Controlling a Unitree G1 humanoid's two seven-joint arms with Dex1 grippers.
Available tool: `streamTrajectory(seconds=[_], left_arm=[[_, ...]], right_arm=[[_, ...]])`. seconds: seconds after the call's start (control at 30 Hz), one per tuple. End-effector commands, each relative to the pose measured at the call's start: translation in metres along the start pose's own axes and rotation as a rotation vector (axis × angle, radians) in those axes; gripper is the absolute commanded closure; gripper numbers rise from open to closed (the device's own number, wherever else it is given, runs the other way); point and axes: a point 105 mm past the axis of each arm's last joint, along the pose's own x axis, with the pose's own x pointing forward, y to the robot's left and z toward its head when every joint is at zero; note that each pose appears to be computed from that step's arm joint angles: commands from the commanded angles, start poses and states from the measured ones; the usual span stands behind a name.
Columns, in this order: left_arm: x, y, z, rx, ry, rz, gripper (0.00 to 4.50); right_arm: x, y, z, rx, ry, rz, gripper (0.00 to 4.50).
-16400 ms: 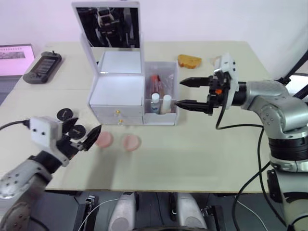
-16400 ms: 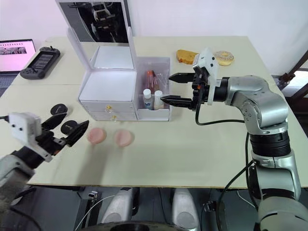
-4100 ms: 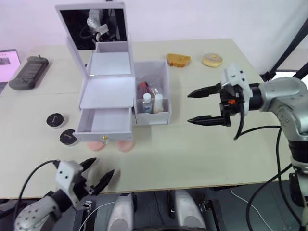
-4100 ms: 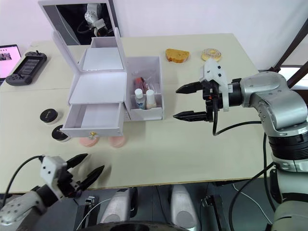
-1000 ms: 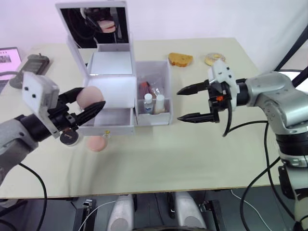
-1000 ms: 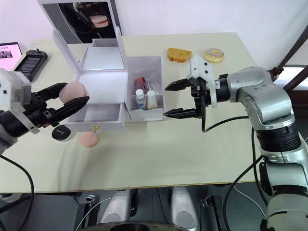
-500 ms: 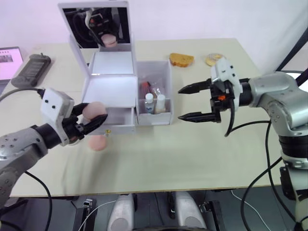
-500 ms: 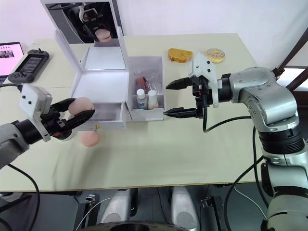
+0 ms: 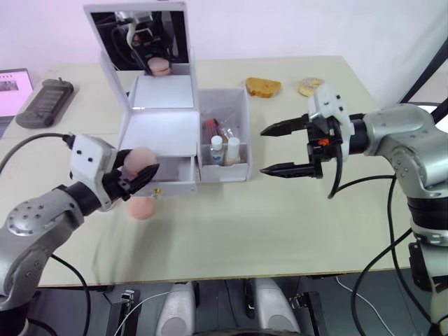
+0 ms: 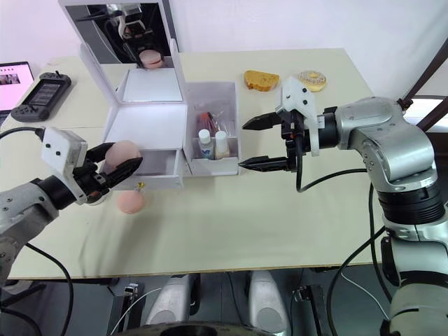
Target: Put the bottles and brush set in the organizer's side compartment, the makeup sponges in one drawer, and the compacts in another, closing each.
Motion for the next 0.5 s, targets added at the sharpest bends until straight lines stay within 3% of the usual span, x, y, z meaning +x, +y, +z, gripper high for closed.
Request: streamTrajectory(seconds=[0.03,0.5], left_arm=[[-0.002,0.0,0.006,0.04,-0.025,0.015,1.89],[-0.007,-0.008,-0.014,0.002,0.033,-0.002,1.89]], right_arm=[[-0.007,0.0,0.013,-0.054,-0.022,-0.02,0.0],[-0.008,-0.002,0.011,-0.055,-0.017,-0.025,0.0]])
